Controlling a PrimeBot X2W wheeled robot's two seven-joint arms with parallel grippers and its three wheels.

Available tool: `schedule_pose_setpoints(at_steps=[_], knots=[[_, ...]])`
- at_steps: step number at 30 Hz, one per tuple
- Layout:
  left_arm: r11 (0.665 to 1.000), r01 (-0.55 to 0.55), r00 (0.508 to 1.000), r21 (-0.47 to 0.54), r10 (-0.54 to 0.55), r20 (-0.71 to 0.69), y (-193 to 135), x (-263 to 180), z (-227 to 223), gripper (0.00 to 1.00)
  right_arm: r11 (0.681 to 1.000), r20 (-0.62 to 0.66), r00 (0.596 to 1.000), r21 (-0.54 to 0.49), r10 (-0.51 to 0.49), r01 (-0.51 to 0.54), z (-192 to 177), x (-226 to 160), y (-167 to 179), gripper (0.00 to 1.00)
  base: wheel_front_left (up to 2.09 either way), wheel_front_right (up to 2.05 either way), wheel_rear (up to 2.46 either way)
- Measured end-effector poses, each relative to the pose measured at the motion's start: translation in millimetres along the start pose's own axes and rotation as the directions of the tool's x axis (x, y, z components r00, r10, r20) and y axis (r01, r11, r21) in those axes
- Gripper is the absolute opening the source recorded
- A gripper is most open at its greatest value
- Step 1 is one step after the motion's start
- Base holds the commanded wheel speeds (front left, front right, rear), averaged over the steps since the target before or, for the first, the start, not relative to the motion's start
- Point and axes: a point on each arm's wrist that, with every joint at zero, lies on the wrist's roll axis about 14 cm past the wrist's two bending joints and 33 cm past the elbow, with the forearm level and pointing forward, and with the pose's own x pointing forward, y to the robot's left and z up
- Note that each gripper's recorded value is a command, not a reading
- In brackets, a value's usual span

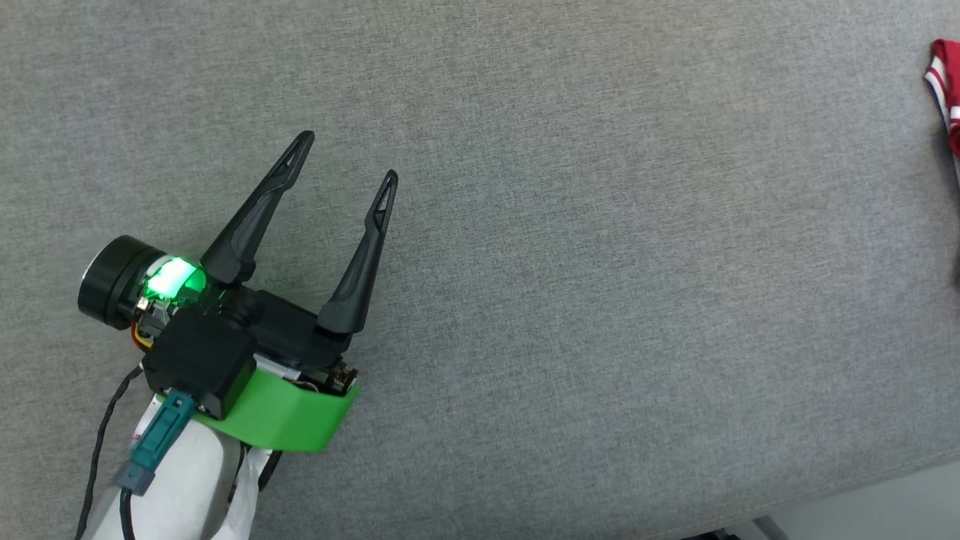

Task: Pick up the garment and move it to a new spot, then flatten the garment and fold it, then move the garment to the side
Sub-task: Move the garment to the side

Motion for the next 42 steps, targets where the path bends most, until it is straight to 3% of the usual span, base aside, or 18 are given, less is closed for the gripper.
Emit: schedule_pose_setpoints(at_steps=[6, 11, 17, 20, 21, 31, 36, 42], knots=[[1.0, -0.024, 1.0, 0.011, 0.024, 0.004, 1.7, -4.5, 5.0, 1.0, 1.0, 0.061, 0.998, -0.01, -0.003, 0.003, 10.9, -0.1, 1.5, 1.0, 0.0, 0.0, 0.0], [0.999, -0.048, 0.999, 0.006, 0.048, 0.019, -2.4, -8.3, 16.2, 1.0, 1.0, 0.187, 0.982, 0.023, -0.016, 0.012, 44.5, -11.9, -6.3, 1.0, 0.0, 0.0, 0.0], [0.994, -0.113, 0.993, -0.001, 0.113, 0.017, -2.7, -23.0, 30.9, 1.0, 0.997, 0.382, 0.924, 0.076, -0.024, -0.005, 98.7, -41.2, -13.6, 1.0, 0.0, 0.0, 0.0], [0.988, -0.154, 0.988, 0.013, 0.154, 0.02, 0.3, -34.1, 41.7, 1.0, 0.985, 0.482, 0.876, 0.162, -0.025, -0.061, 125.6, -62.0, -9.5, 1.0, 0.0, 0.0, 0.0], [0.979, -0.2, 0.979, 0.025, 0.199, 0.037, 2.3, -47.1, 56.9, 1.0, 0.961, 0.579, 0.815, 0.235, -0.019, -0.145, 146.2, -88.9, 1.4, 1.0, 0.0, 0.0, 0.0], [0.92, -0.387, 0.92, 0.058, 0.381, 0.09, 19.9, -104.1, 95.1, 1.0, 0.816, 0.794, 0.608, 0.353, -0.002, -0.458, 189.3, -189.5, 52.9, 1.0, 0.0, 0.0, 0.0], [0.885, -0.463, 0.884, 0.051, 0.457, 0.101, 25.9, -131.2, 102.4, 1.0, 0.727, 0.843, 0.537, 0.351, 0.03, -0.591, 195.5, -230.8, 92.1, 1.0, 0.0, 0.0, 0.0], [0.851, -0.524, 0.849, 0.042, 0.517, 0.114, 29.6, -157.2, 108.8, 1.0, 0.622, 0.871, 0.49, 0.363, 0.039, -0.694, 191.4, -263.5, 130.2, 1.0, 0.0, 0.0, 0.0]])
